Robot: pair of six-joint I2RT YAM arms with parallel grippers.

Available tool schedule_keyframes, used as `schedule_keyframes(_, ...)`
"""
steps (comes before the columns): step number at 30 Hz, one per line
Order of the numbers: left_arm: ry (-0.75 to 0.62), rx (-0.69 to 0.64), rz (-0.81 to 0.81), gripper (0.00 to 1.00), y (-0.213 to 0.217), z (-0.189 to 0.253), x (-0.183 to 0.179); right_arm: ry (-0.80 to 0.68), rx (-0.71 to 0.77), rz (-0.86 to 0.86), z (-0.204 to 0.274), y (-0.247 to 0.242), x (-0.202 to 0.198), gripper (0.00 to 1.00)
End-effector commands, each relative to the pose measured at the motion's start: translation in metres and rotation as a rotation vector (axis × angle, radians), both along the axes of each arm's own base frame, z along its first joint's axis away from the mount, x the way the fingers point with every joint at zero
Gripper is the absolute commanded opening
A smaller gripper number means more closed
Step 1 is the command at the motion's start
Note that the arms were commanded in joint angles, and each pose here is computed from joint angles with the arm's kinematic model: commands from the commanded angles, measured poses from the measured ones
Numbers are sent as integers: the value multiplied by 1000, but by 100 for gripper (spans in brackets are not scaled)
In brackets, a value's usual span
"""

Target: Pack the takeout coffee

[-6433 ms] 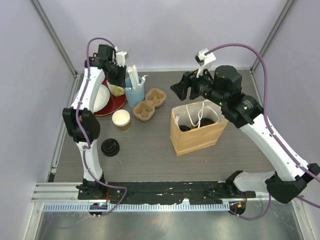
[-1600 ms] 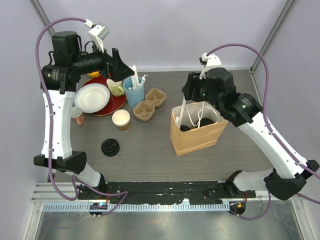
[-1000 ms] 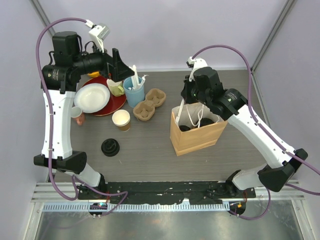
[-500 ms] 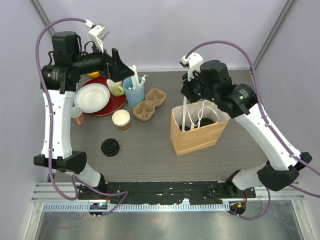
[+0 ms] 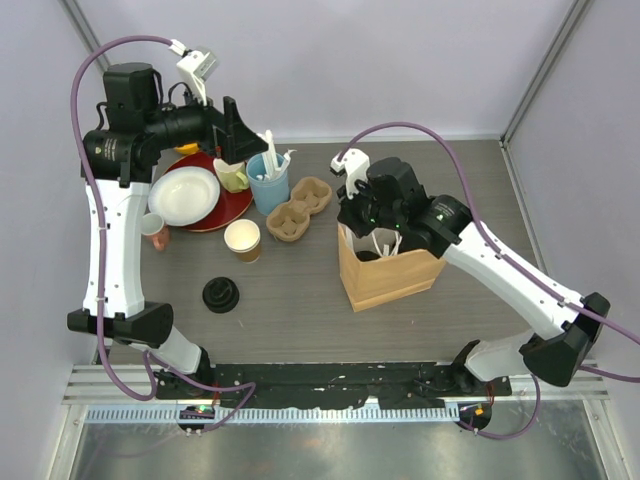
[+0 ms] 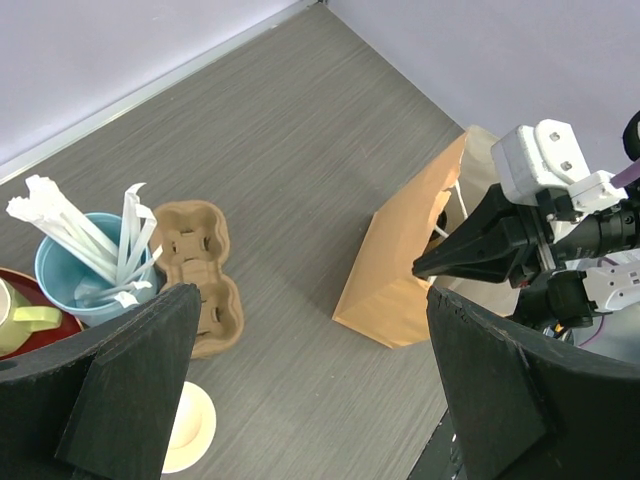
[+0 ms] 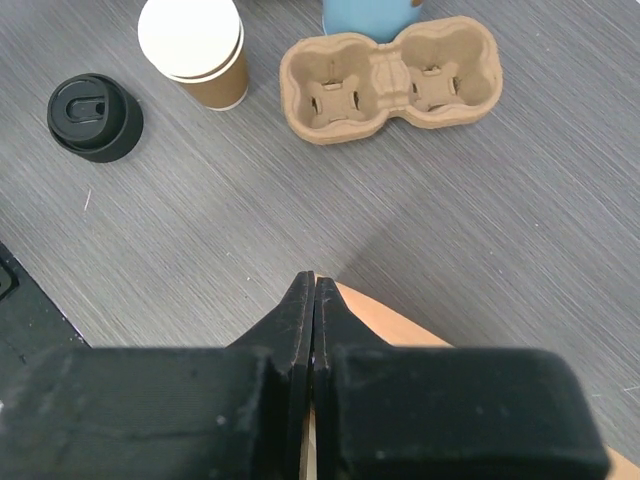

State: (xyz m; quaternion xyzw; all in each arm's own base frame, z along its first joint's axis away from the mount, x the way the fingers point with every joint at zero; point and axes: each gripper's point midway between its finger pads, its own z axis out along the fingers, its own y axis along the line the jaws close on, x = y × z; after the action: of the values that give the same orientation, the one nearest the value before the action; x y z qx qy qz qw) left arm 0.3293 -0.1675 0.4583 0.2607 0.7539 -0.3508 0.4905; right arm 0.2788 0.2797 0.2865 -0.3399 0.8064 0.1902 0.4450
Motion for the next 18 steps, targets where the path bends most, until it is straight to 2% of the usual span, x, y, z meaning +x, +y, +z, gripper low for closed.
schedule_keyframes(1, -45, -12, -12, 100, 2, 11, -5, -49, 46, -9, 19, -8, -6, 4)
schedule_keyframes(2, -45, -12, -14, 100, 1, 11, -5, -48, 44, -16, 19, -10, -6, 6)
schedule_keyframes(4, -45, -15, -18, 100, 1, 11, -5, -49, 54, -21, 23, -11, -7, 17)
schedule_keyframes(5, -40, -17, -16, 100, 1, 10, -4, -47, 54, -21, 24, -12, -10, 24)
schedule_keyframes(6, -43, -18, -18, 100, 0, 11, -4, -46, 54, -23, 26, -13, -10, 40)
schedule_keyframes(9, -41, -20, -20, 100, 0, 11, -5, -44, 58, -25, 35, -15, -12, 55)
schedule_keyframes(12, -39, -22, -23, 100, 0, 10, -5, -48, 66, -27, 47, -15, -12, 61)
schedule_keyframes(18, -34, -27, -24, 100, -1, 10, -6, -127, 125, -118, 87, -20, 4, 65)
